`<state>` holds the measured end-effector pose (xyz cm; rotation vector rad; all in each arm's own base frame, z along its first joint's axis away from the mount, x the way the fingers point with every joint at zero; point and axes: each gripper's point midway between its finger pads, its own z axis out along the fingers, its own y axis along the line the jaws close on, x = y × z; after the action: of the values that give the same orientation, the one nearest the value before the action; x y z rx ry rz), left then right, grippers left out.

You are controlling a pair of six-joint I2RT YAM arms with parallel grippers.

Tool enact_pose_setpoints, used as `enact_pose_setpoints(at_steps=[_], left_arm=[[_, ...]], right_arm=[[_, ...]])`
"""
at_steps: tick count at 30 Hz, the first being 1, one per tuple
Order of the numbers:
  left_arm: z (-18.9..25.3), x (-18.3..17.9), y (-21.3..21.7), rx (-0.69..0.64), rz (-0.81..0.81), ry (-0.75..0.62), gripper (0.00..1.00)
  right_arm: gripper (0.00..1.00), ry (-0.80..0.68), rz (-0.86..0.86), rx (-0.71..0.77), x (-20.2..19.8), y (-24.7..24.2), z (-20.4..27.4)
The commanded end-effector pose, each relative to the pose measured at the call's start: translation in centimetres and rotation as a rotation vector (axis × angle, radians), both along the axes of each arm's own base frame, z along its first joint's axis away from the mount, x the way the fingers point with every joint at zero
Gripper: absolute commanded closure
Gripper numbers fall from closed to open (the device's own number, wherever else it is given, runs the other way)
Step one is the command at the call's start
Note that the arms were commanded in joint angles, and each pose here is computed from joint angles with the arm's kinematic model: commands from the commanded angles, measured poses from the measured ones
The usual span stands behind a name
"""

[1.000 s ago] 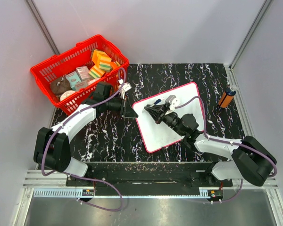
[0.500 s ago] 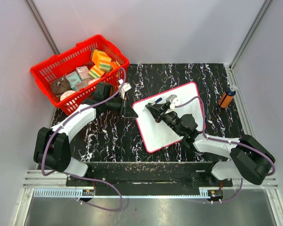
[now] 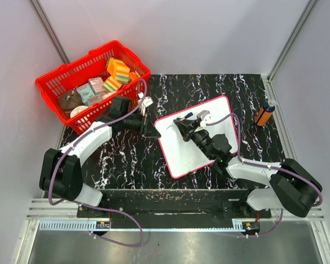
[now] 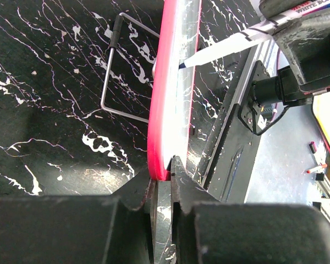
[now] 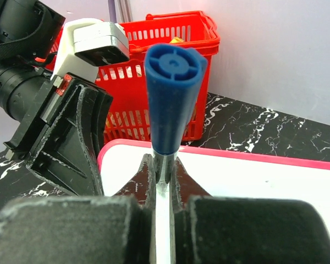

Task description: Write a sentence on the whiteboard

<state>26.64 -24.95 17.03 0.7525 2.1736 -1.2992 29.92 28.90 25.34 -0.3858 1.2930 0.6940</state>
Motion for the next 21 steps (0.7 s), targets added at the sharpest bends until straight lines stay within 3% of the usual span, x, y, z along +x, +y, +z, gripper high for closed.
enact_pose_setpoints(at_steps=[1, 10, 21], left_arm=[[-4.9, -2.6, 1.1, 0.144, -0.093, 0.023, 1.00], [-4.8, -2.6, 1.1, 0.143, -0.094, 0.021, 1.00], [-4.7, -2.7, 1.0, 0.140, -0.097, 0.017, 1.00]], right_arm=[[1.00, -0.043, -0.048, 0.027, -0.1, -1.1, 1.5], [1.00, -0.089, 0.092, 0.070, -2.6, 0.0, 4.2], [1.00, -0.058, 0.050, 0.071, -1.1, 0.4, 3.0]])
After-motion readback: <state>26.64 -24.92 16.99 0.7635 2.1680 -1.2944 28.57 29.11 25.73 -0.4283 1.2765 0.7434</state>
